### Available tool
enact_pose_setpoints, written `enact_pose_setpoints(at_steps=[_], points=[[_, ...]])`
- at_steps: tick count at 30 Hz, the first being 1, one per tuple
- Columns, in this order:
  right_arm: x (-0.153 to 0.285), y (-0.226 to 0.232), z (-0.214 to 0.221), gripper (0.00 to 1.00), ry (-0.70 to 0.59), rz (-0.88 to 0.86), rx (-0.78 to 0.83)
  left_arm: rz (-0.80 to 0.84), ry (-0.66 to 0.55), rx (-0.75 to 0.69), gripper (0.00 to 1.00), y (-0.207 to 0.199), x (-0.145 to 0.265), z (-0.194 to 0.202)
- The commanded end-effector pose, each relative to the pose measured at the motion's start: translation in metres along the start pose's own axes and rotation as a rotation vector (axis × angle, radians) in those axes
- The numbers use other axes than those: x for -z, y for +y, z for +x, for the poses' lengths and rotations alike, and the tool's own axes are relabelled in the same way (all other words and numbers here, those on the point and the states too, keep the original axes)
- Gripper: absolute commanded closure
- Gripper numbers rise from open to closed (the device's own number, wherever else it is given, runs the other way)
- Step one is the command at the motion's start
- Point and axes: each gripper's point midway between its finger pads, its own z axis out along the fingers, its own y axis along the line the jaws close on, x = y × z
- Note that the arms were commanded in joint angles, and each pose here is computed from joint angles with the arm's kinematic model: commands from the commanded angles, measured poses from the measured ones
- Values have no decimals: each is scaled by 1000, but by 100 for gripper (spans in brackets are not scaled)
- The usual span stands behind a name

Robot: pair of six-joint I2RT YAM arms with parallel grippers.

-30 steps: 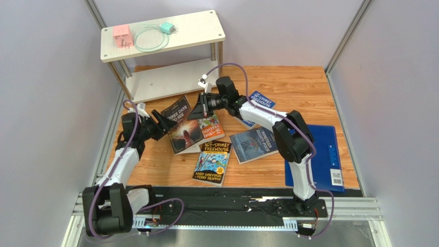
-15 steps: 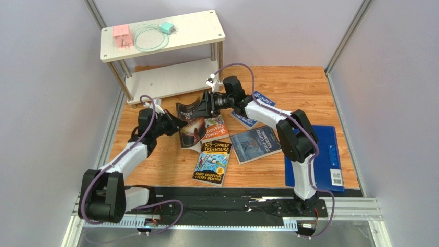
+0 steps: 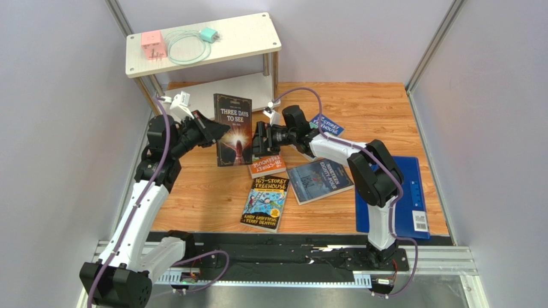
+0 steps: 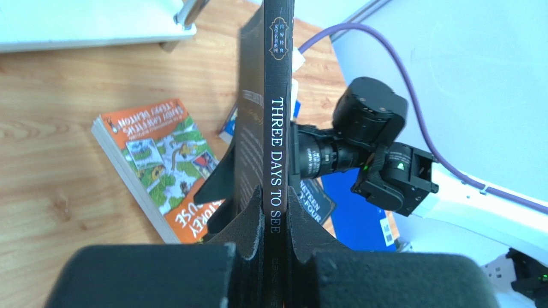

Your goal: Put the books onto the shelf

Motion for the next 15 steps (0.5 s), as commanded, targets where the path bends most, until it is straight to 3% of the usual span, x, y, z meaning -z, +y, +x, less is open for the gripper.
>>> enact_pose_setpoints(at_steps=[1,4,9,13,15], points=[[23,60,-27,10,-148,-136,146,12,19,-4,100,-2,2,6],[37,59,-23,7,-168,-112,152,7,12,-10,100,1,2,7],[65,5,-9,4,-164,85,94,104,-2,-27,100,-22,4,-3],[96,-6,-7,2,-244,24,15,169,41,-27,100,-32,1,1],[114,7,-21,1,-324,-34,64,184,48,-12,100,-31,-2,5]])
